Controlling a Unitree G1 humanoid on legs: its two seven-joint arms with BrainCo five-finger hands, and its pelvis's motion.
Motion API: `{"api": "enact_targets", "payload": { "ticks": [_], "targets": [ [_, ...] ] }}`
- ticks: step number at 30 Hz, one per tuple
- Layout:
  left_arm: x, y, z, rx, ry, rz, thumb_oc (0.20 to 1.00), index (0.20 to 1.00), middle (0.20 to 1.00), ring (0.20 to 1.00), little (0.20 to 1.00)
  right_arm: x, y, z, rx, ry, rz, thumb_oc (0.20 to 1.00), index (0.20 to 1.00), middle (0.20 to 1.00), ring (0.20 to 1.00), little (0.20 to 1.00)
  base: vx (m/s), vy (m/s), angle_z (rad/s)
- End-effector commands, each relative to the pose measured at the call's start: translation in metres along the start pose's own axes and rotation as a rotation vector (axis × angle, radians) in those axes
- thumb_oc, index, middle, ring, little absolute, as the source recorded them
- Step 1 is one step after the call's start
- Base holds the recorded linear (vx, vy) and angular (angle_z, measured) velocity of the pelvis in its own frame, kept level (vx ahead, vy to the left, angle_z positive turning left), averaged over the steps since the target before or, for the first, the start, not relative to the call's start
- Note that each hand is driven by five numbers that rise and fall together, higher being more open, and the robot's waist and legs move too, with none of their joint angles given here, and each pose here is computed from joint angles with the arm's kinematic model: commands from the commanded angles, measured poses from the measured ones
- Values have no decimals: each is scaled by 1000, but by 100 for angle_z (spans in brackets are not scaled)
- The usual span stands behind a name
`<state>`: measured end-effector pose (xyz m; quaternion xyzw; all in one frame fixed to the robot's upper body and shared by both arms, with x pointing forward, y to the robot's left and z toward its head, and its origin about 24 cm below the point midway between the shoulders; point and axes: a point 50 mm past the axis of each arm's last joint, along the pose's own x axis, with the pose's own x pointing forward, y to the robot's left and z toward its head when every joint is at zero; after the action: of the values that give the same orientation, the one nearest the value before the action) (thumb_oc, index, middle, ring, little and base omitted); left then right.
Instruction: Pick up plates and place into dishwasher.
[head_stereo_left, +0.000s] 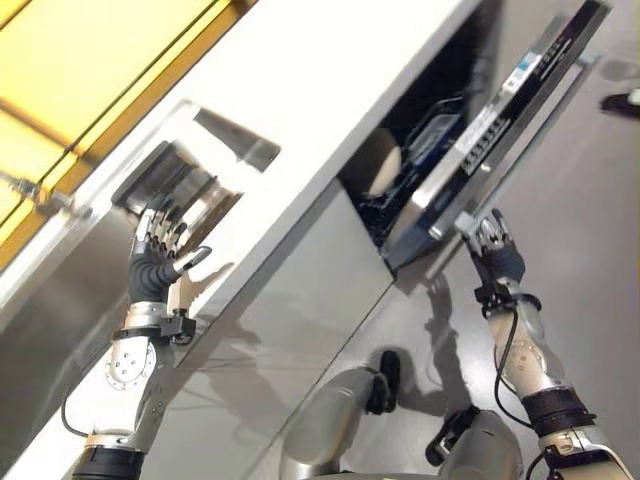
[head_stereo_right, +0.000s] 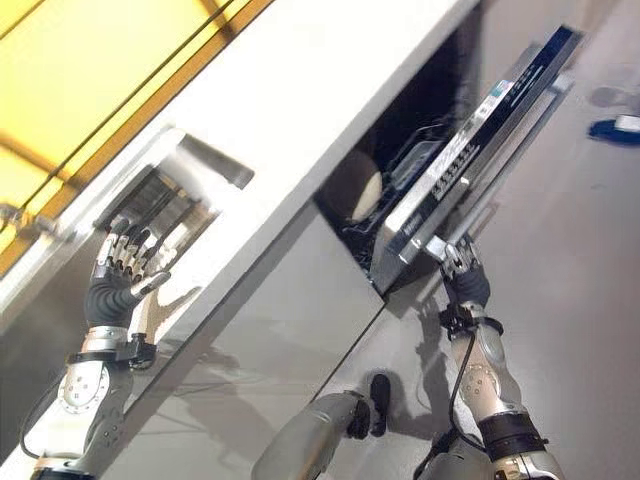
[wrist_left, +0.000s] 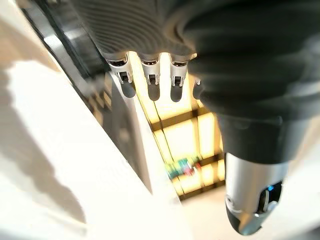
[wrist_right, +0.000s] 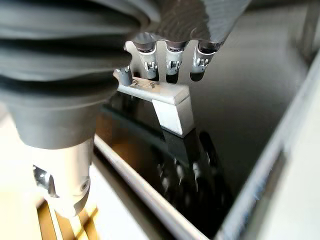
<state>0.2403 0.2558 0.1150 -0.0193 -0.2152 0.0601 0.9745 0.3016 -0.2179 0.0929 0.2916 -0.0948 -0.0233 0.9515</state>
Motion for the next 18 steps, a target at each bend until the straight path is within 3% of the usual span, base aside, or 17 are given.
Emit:
{"api": "enact_targets", "payload": {
  "ticks": [1, 6, 18],
  "targets": [
    [9, 23, 34, 110, -117, -5, 1000, 1000, 1000, 1000, 1000, 14, 107, 35, 71, -270, 465, 1000, 1000, 1000, 1000, 1000, 92, -158, 113],
    [9, 29, 30, 155, -65, -20, 1000, 1000, 1000, 1000, 1000, 8, 97, 25, 55, -257, 367, 1000, 1000, 1000, 1000, 1000, 59, -122, 59],
    [9, 28, 23, 155, -19, -23, 1000, 1000, 1000, 1000, 1000, -15, 39, 2, 10, -167, 64, 1000, 1000, 1000, 1000, 1000, -116, -56, -15]
  ]
}}
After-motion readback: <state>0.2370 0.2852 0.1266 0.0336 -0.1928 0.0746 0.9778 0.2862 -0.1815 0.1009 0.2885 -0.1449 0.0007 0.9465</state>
